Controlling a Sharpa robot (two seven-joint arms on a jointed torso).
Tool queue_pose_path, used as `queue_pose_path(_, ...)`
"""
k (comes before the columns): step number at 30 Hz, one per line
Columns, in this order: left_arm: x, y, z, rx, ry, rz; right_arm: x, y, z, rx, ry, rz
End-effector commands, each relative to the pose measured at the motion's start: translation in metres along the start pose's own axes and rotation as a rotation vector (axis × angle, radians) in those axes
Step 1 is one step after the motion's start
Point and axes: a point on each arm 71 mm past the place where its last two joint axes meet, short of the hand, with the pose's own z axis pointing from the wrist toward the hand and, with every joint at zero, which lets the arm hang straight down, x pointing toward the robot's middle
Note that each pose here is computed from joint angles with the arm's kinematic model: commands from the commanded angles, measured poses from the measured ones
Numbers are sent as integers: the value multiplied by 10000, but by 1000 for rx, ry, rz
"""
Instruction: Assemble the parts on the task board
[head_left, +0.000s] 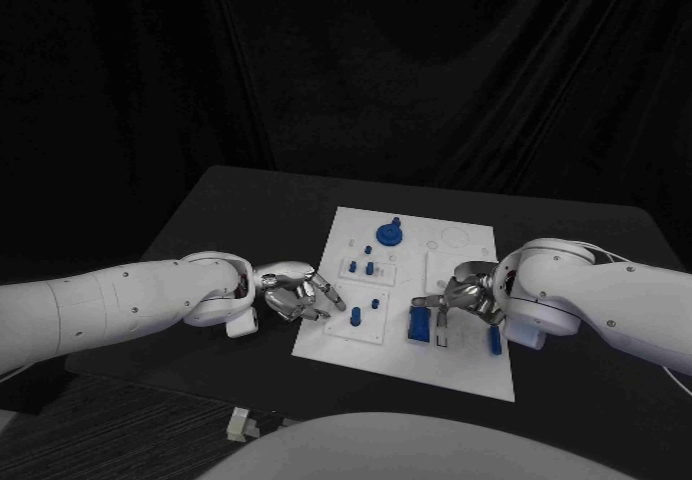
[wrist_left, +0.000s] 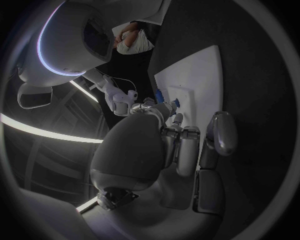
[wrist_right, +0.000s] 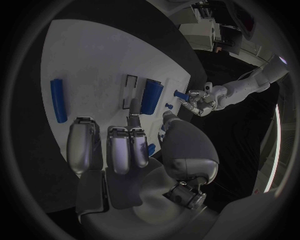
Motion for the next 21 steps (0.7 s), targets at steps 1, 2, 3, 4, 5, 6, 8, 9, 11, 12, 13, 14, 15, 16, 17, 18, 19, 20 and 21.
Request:
queue_pose_path(1,19,-7,9,5,14,-11,-4,-24,-10,2,-19,23)
queue_pose_path(2,19,-6,9,5,14,-11,-6,-30,-15,1,-21,29)
queue_pose_path(3,18,-5,8,4,14,-11,-7,-40,-23,-1,-21,38)
queue_pose_path(4,18,-5,7,3,14,-11,-7,-45,-29,-3,-21,43)
queue_pose_path(5,18,-4,6,3,15,-11,-4,-52,-39,-6,-21,49)
queue_pose_path(6,18,-3,6,3,15,-11,-1,-57,-51,-10,-22,54)
queue_pose_path(8,18,-4,5,3,14,-11,8,-66,-76,-22,-24,63)
queue_pose_path(9,18,-4,5,3,14,-11,11,-70,-87,-26,-26,67)
queue_pose_path(11,19,-5,2,4,14,-11,16,-96,-122,-36,-37,78)
queue_pose_path(12,19,-5,0,4,13,-11,15,-119,-142,-39,-46,82)
queue_pose_path(13,17,-3,-5,4,12,-11,10,-165,-172,-38,-58,88)
queue_pose_path(14,16,-2,-8,3,11,-11,5,-206,-194,-34,-65,91)
queue_pose_path(15,15,0,-12,2,11,-11,0,-242,-211,-28,-69,92)
queue_pose_path(16,14,2,-16,2,10,-11,-9,-291,-231,-20,-75,94)
queue_pose_path(17,12,4,-19,1,9,-11,-18,-331,-247,-13,-81,94)
queue_pose_path(18,11,5,-22,0,9,-11,-28,-371,-261,-5,-86,93)
queue_pose_path(19,10,7,-24,-1,8,-11,-42,-420,-277,4,-94,90)
queue_pose_path(20,10,8,-25,-1,8,-11,-52,-457,-289,12,-100,86)
queue_pose_path(21,9,8,-26,-1,8,-11,-64,-502,-302,21,-107,80)
